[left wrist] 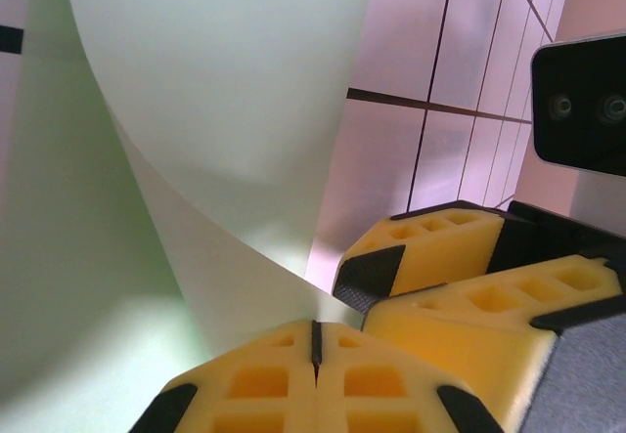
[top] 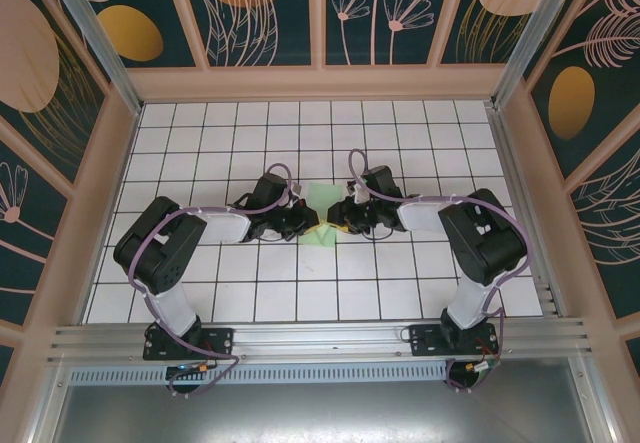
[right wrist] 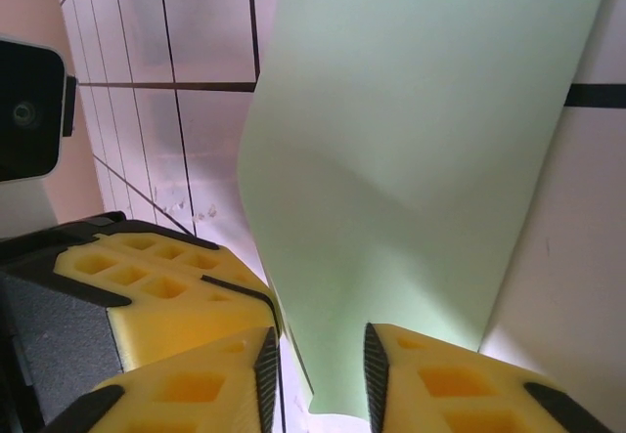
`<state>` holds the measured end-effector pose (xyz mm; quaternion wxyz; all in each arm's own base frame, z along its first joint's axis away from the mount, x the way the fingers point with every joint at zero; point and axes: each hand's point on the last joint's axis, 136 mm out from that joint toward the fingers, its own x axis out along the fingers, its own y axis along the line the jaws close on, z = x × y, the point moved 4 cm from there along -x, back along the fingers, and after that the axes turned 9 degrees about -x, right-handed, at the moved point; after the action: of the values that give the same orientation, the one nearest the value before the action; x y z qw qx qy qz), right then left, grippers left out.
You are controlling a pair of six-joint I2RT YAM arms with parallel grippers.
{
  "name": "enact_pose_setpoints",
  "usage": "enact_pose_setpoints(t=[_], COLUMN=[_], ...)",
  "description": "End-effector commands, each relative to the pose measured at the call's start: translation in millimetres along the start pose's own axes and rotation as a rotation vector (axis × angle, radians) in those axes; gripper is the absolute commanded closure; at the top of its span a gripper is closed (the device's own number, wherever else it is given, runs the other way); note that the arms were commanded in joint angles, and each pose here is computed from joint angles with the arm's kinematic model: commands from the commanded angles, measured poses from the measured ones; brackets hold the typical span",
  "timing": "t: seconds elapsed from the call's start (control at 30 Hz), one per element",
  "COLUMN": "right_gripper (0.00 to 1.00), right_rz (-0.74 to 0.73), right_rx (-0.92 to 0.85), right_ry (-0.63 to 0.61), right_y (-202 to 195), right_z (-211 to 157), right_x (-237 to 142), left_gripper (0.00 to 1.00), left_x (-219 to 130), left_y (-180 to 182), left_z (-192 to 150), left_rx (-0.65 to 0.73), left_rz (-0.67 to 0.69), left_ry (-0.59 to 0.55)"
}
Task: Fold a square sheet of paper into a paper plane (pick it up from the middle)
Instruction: Fold the triangle a second time at the center of the table.
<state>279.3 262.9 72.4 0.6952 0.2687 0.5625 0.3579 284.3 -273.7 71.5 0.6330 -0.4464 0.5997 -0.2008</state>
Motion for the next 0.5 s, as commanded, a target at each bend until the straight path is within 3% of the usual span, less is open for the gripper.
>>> enact_pose_setpoints(t=[0.0, 0.23, 0.47], right_gripper=[0.74, 0.96, 0.99], right_rz=[0.044, -0.003, -0.081], right_rx=[-0.019, -0.008, -0.015], right_ry=[0.026, 0.008, -0.001], right_y=[7, -1, -18], right_z=[-5, -1, 6], right_x=[9, 9, 2], left_gripper=[0.97, 0.96, 0.93], left_x=[0, -1, 2], left_y=[1, -4, -9], left_z=[4, 4, 2], left_rx=[0.009, 0.020, 0.039], left_rz=[0.007, -0.008, -0.048], left_ry=[-0.011, -0.012, 0.019])
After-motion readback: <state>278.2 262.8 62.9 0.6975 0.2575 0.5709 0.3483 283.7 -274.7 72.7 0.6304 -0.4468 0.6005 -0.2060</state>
